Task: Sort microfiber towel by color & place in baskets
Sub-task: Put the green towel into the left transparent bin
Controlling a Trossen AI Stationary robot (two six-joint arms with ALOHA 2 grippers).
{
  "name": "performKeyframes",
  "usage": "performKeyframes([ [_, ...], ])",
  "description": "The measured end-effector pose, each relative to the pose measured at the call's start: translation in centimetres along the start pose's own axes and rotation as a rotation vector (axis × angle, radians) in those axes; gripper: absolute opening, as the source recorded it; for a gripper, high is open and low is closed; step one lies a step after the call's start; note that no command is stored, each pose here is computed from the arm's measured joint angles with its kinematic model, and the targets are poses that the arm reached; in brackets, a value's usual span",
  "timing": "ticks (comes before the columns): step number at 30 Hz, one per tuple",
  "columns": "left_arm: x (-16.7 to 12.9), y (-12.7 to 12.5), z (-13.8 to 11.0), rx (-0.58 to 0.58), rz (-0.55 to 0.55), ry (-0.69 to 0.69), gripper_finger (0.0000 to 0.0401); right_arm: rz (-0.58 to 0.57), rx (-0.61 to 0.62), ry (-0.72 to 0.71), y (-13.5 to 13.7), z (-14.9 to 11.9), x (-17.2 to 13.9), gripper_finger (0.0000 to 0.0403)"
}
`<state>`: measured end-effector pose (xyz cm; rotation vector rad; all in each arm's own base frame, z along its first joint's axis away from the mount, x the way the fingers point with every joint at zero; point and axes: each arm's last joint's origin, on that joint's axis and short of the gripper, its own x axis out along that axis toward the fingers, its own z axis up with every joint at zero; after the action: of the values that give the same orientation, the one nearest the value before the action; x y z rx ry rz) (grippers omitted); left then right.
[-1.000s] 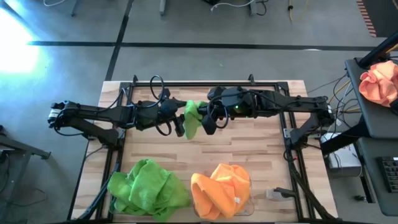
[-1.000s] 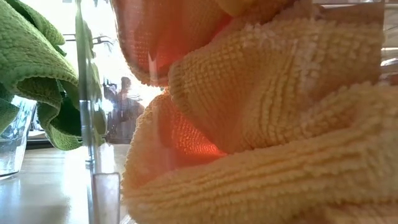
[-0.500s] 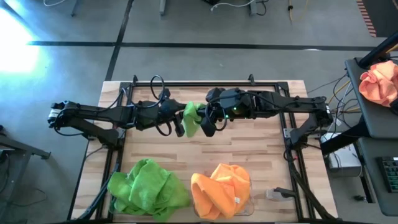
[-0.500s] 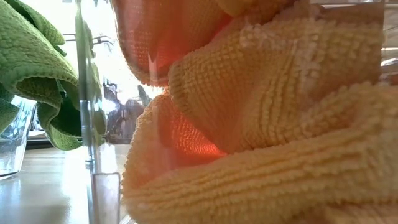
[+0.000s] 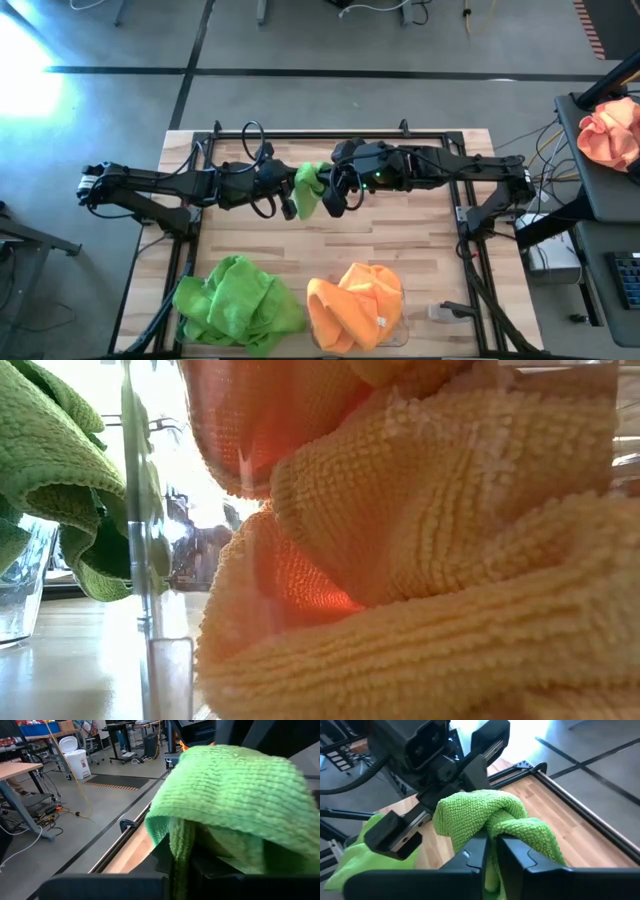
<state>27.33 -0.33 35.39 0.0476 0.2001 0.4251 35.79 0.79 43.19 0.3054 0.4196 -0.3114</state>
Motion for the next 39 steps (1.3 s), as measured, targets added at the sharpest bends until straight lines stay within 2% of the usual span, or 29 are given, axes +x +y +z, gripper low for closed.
performKeyframes([
  [9,0.0,0.0,0.0,0.002,0.000,0.002,0.0001,-0.017,-0.008,-0.008,-0.1,0.0,0.0,0.0111],
  [14,-0.1,-0.1,-0.3,0.007,-0.004,0.024,0.0001,-0.029,-0.047,-0.013,-0.3,0.2,-0.1,0.0138],
  [21,-1.6,-0.7,-0.4,-0.039,-0.048,0.065,0.0001,-0.237,-0.112,0.008,-2.3,0.1,-0.5,0.0145],
  [31,-5.3,-1.2,1.3,-0.293,-0.148,-0.008,0.0001,-0.341,-0.152,0.140,-4.6,-0.5,-1.4,0.0148],
  [34,-6.3,-2.2,1.9,-0.402,-0.218,-0.051,0.0001,-0.367,-0.167,0.195,-5.1,-0.8,-1.8,0.0148],
  [39,-8.4,-4.5,3.0,-0.496,-0.367,-0.133,0.0001,-0.414,-0.185,0.304,-6.1,-1.6,-2.6,0.0147],
])
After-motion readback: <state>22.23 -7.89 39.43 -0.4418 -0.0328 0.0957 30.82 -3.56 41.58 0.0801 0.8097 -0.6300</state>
